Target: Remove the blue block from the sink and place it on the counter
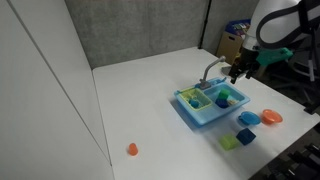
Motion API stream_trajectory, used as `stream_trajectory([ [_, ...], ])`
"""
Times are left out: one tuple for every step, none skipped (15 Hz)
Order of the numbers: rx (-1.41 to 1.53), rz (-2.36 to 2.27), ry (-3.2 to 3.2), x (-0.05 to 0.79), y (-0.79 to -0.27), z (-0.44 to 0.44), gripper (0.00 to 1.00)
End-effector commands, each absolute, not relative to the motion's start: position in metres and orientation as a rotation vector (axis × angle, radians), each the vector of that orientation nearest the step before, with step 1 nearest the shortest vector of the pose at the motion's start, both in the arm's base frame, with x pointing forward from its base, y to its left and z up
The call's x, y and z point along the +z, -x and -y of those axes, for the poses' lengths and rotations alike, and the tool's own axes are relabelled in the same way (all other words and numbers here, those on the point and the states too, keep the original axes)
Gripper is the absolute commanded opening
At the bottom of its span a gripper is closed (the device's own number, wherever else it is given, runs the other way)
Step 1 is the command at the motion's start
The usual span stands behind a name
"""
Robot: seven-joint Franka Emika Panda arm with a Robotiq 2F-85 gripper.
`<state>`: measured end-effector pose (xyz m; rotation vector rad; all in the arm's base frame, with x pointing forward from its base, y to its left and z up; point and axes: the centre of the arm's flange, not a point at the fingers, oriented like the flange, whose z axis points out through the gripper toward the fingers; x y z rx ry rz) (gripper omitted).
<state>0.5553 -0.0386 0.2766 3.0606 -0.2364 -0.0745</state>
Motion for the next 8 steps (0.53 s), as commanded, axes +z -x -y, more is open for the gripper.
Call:
stream_trajectory([
  [-0.135, 0.332, -3.032, 0.25, -0.565, 0.048, 1.0],
  [-0.16, 0.356, -3.026, 0.24, -0.564, 0.051, 1.0],
  [-0.178, 0.379, -3.014, 0.232, -0.562, 0.053, 1.0],
  [-0.195, 0.4, -3.009, 0.224, -0.561, 0.055, 1.0],
  [-0.204, 0.417, -3.002, 0.218, -0.56, 0.057, 1.0],
  [-0.212, 0.43, -2.997, 0.213, -0.559, 0.059, 1.0],
  [-0.182, 0.414, -3.005, 0.217, -0.558, 0.057, 1.0],
  [-0.123, 0.378, -3.009, 0.227, -0.557, 0.052, 1.0],
])
